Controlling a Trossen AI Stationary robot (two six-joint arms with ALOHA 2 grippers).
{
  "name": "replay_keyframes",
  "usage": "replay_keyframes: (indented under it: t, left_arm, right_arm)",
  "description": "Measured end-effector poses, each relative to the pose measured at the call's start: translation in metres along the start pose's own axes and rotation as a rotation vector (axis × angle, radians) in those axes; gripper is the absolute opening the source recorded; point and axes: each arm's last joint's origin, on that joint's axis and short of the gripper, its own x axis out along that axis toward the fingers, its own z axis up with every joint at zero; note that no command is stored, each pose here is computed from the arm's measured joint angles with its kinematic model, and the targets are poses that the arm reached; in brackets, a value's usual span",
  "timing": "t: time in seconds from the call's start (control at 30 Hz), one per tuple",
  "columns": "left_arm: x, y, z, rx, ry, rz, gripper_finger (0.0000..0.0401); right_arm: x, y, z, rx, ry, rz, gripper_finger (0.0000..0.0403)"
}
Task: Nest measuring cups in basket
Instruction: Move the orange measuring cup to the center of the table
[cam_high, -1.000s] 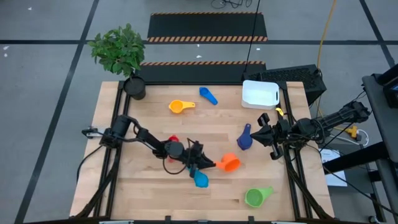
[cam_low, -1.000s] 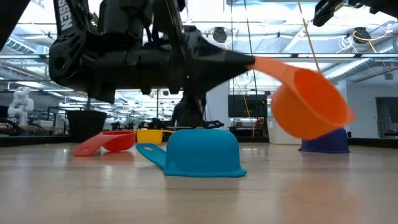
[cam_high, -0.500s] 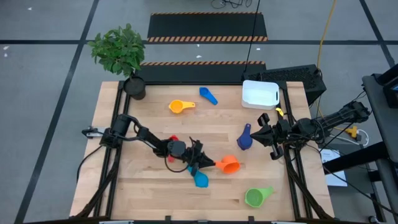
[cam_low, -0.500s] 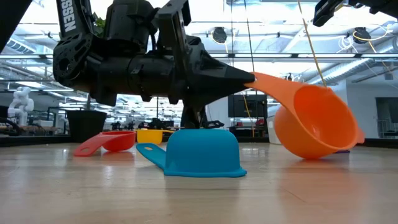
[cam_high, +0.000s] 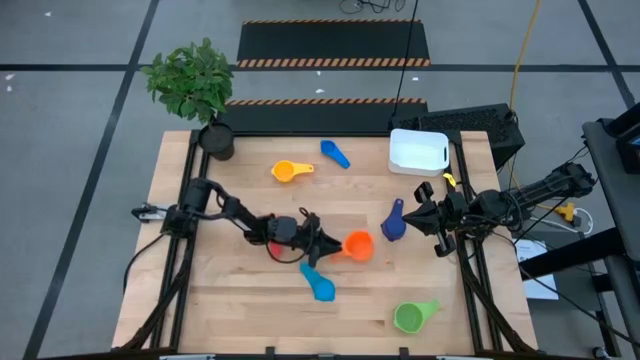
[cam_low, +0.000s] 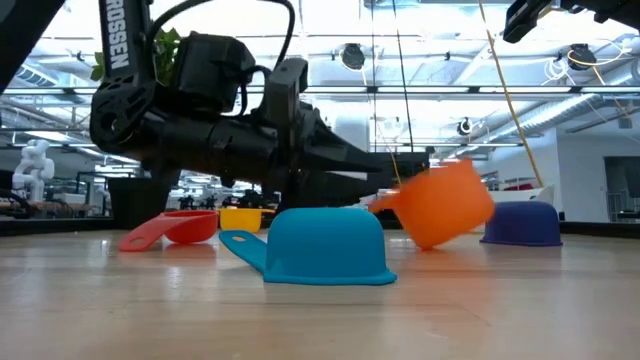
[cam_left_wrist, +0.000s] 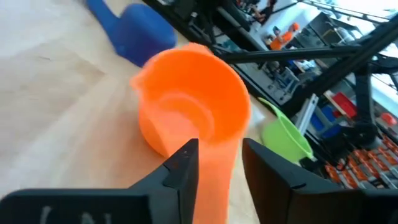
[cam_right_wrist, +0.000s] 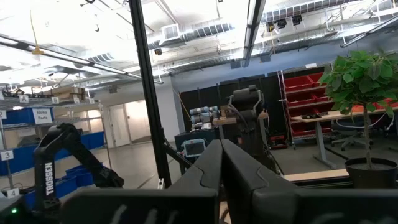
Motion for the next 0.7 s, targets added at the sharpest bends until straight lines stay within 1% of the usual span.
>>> replay_keyframes:
  t: [0.17, 0.33, 0.47, 0.57, 0.63, 0.7]
  left_arm:
    - [-0.005, 0.010, 0.004, 0.001, -0.013, 0.026, 0.0150]
    - [-0.008, 0.006, 0.011, 0.032, -0.014, -0.001, 0.0158]
    - [-0.010, -0.011, 0.020, 0.082, -0.040, -0.056, 0.0159]
    - [-0.012, -0.026, 0.021, 0.135, -0.028, -0.066, 0.0159]
    - [-0.015, -0.040, 0.019, 0.188, -0.016, -0.032, 0.0159]
    - [-0.016, -0.056, 0.016, 0.271, -0.007, 0.052, 0.0159]
  right_arm:
    - [0.000, 0.000, 0.000, 0.000, 0.000, 0.000, 0.0000]
    - [0.000, 0.000, -0.001, -0.001, 0.006, 0.003, 0.0000]
    - [0.000, 0.000, -0.002, 0.003, 0.020, 0.002, 0.0000]
    - [0.000, 0.000, -0.002, 0.011, 0.020, 0.001, 0.0000]
    - [0.000, 0.000, -0.002, 0.011, 0.021, 0.001, 0.0000]
    - [0.000, 0.000, -0.002, 0.011, 0.023, 0.000, 0.0000]
